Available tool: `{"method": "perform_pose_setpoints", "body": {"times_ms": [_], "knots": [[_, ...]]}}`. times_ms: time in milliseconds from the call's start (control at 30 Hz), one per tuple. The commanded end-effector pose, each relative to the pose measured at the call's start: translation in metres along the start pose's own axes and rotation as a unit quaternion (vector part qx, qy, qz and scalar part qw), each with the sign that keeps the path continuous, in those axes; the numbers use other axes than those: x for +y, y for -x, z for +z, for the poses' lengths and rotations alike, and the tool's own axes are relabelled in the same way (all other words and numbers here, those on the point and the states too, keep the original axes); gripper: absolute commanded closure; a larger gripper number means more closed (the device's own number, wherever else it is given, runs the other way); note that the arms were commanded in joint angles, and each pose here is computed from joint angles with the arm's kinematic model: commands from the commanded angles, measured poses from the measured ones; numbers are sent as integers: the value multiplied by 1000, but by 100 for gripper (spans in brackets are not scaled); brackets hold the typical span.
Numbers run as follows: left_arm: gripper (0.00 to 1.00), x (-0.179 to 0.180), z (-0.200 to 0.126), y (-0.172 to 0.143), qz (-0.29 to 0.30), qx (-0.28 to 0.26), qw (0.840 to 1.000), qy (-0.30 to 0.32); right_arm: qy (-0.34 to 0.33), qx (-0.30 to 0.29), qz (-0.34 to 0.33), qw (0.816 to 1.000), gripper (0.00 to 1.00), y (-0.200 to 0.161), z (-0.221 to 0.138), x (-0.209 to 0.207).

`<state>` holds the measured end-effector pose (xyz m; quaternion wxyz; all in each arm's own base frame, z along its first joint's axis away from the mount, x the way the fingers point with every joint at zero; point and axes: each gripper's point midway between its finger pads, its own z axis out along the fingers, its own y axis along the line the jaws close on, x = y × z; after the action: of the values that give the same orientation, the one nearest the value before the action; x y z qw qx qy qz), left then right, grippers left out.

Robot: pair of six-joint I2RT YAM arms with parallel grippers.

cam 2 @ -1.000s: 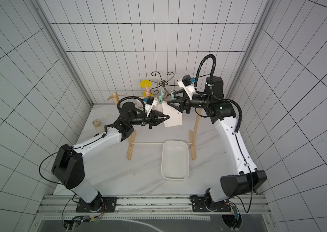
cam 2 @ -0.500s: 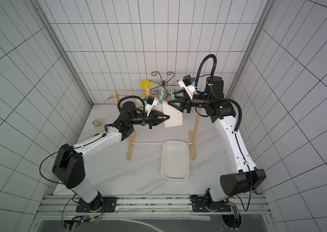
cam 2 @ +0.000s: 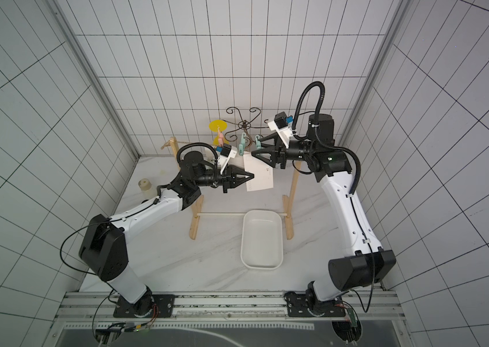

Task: Remove the postcards from the strings
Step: Remove the clamp from the clothesline.

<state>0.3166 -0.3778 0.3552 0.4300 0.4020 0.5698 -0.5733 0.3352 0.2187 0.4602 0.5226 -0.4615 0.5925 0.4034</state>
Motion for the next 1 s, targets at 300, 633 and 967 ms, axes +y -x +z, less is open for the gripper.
{"method": "perform_pose_setpoints", "body": {"times_ms": [300,633,967], "knots": [[100,2,-1,5,-6,2,1000,-4,21,-10,-12,1000,53,9,-5,5],[100,1,-1,6,-6,3,1000,-5,23,-12,-10,1000,57,9,-5,4],[100,0,-1,6,-7,4,1000,-6,25,-12,-5,1000,63,7,-4,3]]}}
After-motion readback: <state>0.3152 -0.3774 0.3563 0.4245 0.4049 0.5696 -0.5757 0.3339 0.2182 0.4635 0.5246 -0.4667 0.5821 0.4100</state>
